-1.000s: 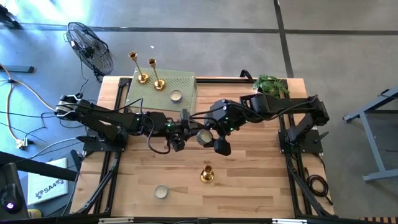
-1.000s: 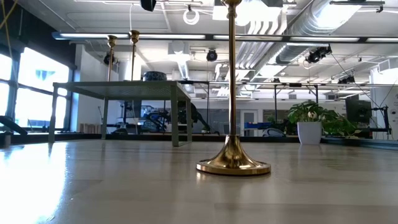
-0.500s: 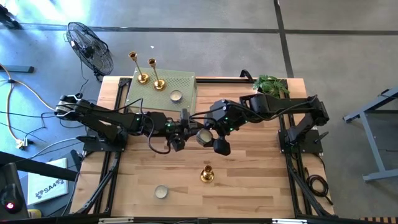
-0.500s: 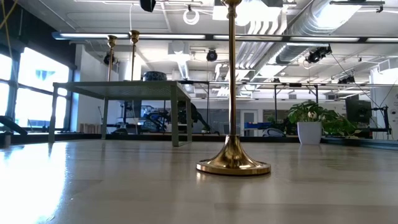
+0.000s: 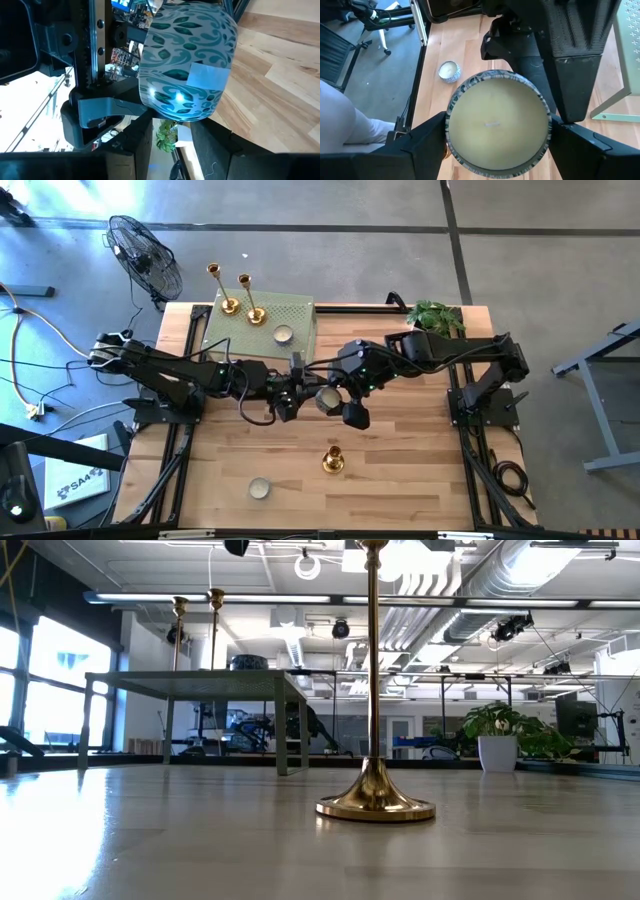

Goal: Pick & Place candle stick holders
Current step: Put the right blue patterned round candle on the shelf

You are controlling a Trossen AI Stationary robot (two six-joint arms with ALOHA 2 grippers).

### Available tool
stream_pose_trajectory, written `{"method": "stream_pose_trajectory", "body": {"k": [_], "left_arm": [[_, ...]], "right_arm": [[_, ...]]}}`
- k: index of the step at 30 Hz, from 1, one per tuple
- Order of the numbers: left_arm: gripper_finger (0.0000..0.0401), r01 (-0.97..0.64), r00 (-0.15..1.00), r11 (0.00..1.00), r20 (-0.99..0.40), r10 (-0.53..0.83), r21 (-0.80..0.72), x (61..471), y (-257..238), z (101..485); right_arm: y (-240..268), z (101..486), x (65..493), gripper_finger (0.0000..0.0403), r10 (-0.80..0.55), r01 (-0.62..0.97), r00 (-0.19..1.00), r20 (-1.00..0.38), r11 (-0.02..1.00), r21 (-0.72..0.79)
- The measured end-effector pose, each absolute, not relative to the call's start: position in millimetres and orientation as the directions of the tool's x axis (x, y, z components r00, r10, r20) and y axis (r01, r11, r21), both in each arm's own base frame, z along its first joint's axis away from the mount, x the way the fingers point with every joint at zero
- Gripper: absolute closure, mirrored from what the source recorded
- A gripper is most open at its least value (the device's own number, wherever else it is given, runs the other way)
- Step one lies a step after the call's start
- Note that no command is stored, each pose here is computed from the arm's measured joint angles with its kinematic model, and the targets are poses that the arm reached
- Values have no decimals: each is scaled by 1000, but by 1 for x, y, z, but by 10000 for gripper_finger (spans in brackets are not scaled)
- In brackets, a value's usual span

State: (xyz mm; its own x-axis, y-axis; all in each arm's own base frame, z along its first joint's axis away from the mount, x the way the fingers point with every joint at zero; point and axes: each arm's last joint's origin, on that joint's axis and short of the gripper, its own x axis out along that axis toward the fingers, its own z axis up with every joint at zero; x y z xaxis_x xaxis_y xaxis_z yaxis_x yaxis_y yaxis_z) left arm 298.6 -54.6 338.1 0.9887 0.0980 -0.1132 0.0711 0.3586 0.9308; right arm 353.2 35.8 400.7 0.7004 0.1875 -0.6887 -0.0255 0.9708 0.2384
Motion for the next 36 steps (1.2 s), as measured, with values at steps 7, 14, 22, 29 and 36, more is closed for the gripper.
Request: {"method": "stream_pose_trajectory", "body": {"k": [7, 14, 22, 29, 36], "left_arm": [[272, 63, 987, 380, -113, 112, 923, 299, -54, 338], [272, 62, 985, 408, -121, 120, 911, 298, -54, 337], [272, 30, 978, 409, -111, 175, 912, 298, -53, 338], [272, 50, 983, 410, -117, 141, 911, 298, -54, 338], [272, 72, 990, 391, -114, 84, 917, 298, -57, 338]], "right_arm": [[36, 401, 353, 111, 187, -23, 701, -688, 971, 240], [36, 401, 353, 111, 187, -24, 701, -688, 971, 239], [35, 401, 353, 112, 180, -26, 702, -689, 973, 228], [35, 401, 353, 112, 190, -35, 698, -691, 972, 232], [36, 400, 352, 112, 203, -46, 690, -695, 970, 238]]}}
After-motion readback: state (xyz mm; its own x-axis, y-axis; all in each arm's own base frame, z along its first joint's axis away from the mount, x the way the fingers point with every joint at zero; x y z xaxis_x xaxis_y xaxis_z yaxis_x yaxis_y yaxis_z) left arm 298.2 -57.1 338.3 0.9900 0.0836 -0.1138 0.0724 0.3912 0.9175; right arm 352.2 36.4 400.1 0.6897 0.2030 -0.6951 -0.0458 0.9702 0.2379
